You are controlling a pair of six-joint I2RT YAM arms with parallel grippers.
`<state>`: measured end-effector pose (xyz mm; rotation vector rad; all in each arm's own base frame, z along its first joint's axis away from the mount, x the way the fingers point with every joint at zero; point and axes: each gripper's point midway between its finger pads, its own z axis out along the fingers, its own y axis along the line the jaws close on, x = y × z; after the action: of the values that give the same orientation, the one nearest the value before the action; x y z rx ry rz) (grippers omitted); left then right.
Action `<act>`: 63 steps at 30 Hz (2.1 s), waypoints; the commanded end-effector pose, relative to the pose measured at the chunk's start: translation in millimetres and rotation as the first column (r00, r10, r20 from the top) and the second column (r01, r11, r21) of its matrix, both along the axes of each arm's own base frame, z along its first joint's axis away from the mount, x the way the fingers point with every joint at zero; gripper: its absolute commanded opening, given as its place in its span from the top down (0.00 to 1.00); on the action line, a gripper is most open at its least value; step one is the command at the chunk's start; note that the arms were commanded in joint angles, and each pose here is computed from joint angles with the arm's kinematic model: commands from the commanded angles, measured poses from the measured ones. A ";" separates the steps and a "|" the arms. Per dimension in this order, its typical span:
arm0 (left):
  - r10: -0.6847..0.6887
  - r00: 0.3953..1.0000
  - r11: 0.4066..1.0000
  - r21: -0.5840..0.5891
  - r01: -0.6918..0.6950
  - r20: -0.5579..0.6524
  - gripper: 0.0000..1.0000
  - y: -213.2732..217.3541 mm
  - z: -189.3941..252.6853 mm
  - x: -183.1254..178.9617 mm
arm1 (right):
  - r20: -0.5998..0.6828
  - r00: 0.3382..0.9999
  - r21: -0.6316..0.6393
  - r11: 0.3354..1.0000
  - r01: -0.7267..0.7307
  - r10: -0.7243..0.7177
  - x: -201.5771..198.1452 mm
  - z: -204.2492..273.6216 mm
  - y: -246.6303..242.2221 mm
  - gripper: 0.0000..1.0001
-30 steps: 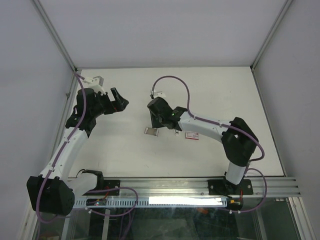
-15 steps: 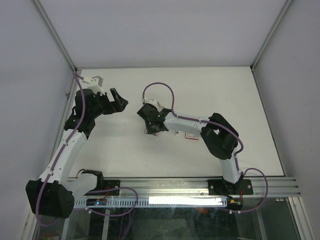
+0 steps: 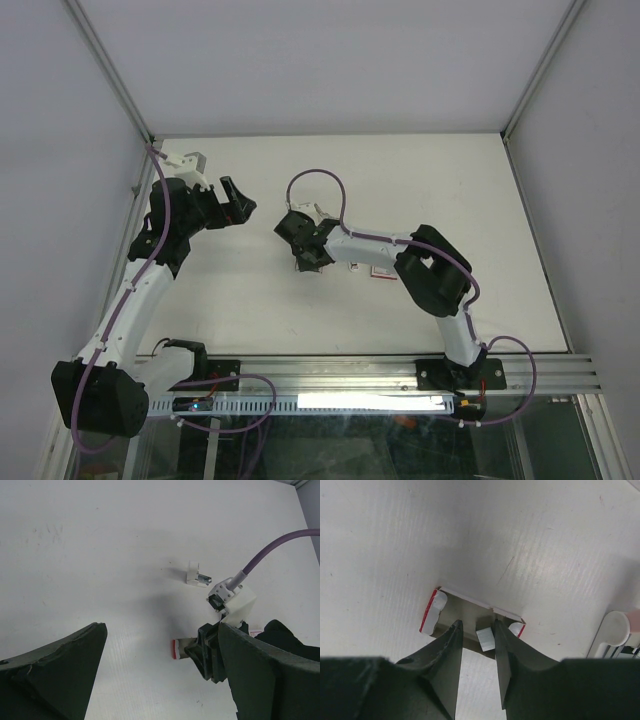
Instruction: Load the staples into the stapler
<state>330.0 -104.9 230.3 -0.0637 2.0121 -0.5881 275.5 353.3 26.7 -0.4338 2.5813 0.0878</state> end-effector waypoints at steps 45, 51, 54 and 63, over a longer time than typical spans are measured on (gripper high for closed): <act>-0.065 0.998 0.996 -0.064 0.066 0.009 0.04 -17.9 6.3 3.8 | 0.298 0.953 0.231 0.965 -0.123 0.050 50.8 139.6 -0.6 0.82; -0.131 0.991 0.982 -0.142 0.126 -0.031 0.05 -51.9 4.3 11.2 | 0.308 0.951 0.277 0.956 -0.096 0.006 89.8 144.1 -35.4 0.83; -0.175 0.984 0.967 -0.193 0.164 -0.040 0.05 -82.6 -0.5 13.7 | 0.304 0.952 0.294 0.954 -0.063 -0.031 106.1 140.8 -54.8 0.83; -0.290 0.951 0.917 -0.315 0.246 -0.102 0.06 -181.7 -40.1 25.6 | 0.304 0.945 0.342 0.940 0.008 -0.118 122.1 143.0 -102.4 0.83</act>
<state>332.8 -251.2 166.2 0.0313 2.1907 -0.9690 390.3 251.9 121.0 -0.2344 2.3408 0.2957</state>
